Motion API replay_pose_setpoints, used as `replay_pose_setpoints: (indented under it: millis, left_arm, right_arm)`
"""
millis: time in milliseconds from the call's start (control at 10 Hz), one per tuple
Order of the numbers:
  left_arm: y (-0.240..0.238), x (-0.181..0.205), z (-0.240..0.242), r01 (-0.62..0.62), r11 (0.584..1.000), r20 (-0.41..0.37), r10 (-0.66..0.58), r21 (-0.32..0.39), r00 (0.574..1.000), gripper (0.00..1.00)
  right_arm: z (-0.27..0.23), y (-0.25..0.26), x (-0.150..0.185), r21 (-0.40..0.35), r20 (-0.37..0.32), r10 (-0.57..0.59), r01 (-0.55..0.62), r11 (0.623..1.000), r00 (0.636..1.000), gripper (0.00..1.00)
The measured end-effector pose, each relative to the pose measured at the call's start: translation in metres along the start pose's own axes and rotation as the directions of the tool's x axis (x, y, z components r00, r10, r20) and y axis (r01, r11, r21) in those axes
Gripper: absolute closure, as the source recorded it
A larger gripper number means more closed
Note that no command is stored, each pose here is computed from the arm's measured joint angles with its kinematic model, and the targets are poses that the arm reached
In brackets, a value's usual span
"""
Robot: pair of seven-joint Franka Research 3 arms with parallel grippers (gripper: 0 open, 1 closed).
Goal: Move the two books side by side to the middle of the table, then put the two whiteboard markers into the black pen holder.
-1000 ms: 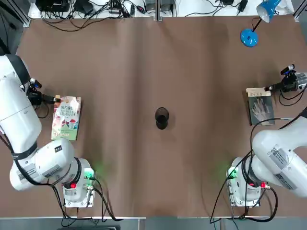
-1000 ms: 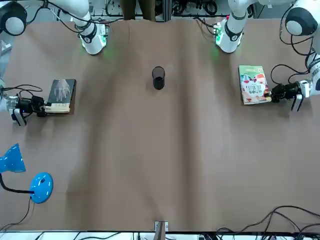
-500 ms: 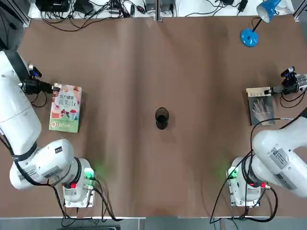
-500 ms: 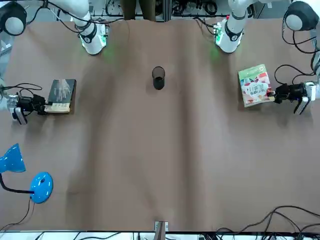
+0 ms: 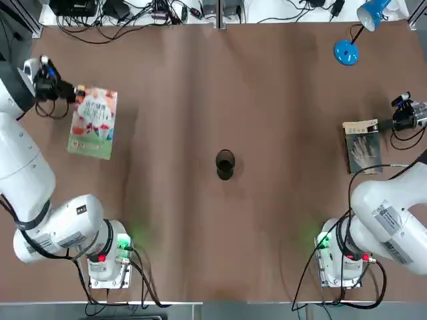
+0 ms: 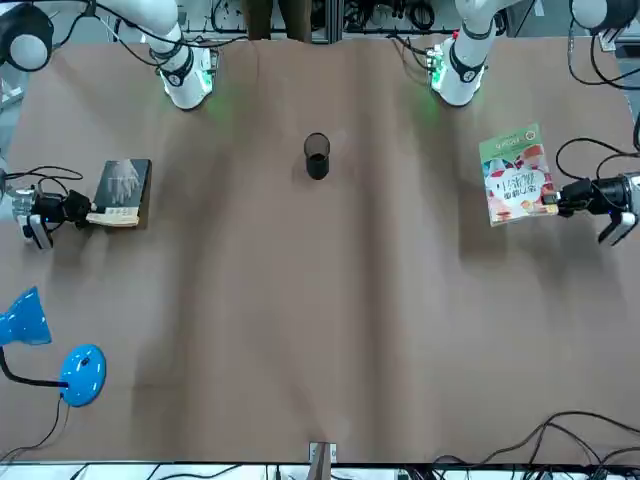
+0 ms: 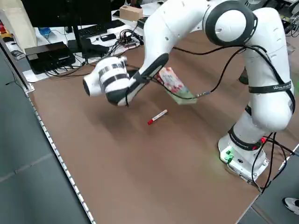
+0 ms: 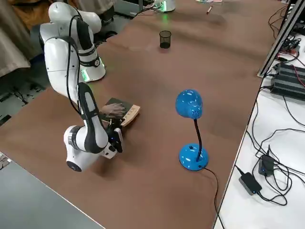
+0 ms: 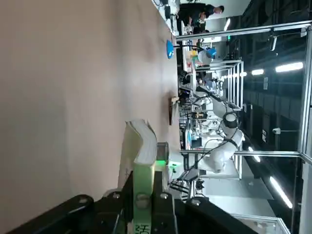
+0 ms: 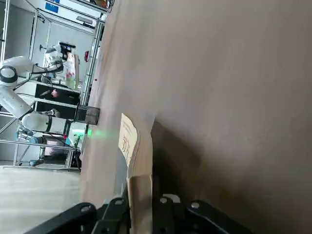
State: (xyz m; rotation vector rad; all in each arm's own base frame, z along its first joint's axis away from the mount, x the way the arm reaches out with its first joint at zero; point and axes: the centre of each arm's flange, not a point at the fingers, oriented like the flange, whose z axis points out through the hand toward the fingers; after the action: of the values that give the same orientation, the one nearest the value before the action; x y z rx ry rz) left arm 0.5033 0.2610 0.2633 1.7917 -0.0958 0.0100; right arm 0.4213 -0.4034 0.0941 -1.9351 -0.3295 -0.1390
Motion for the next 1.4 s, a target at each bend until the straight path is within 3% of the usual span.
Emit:
replay_pose_setpoints:
  millis: [300, 800, 1100, 1400]
  left_arm:
    - [0.041, 0.068, 0.063, -0.029, 0.998, 0.014, 0.030, -0.055, 0.999, 0.83]
    - [0.072, 0.149, 0.184, -0.079, 0.996, 0.006, 0.078, 0.031, 0.997, 0.83]
    - [0.089, 0.179, 0.279, -0.007, 0.999, 0.038, 0.005, 0.046, 0.999, 0.84]
    - [0.075, 0.205, 0.384, 0.061, 0.998, 0.102, -0.059, -0.021, 0.993, 0.84]
  right_arm:
    - [0.001, -0.014, 0.008, 0.075, 0.014, 0.028, -0.029, 0.997, 1.000, 0.85]
    - [-0.003, -0.045, 0.013, 0.196, 0.061, 0.118, -0.128, 0.972, 0.991, 0.85]
    - [-0.036, -0.107, 0.035, 0.193, 0.104, 0.171, -0.189, 0.963, 0.980, 0.85]
    - [-0.071, -0.187, 0.063, 0.129, 0.133, 0.218, -0.235, 0.963, 0.967, 0.85]
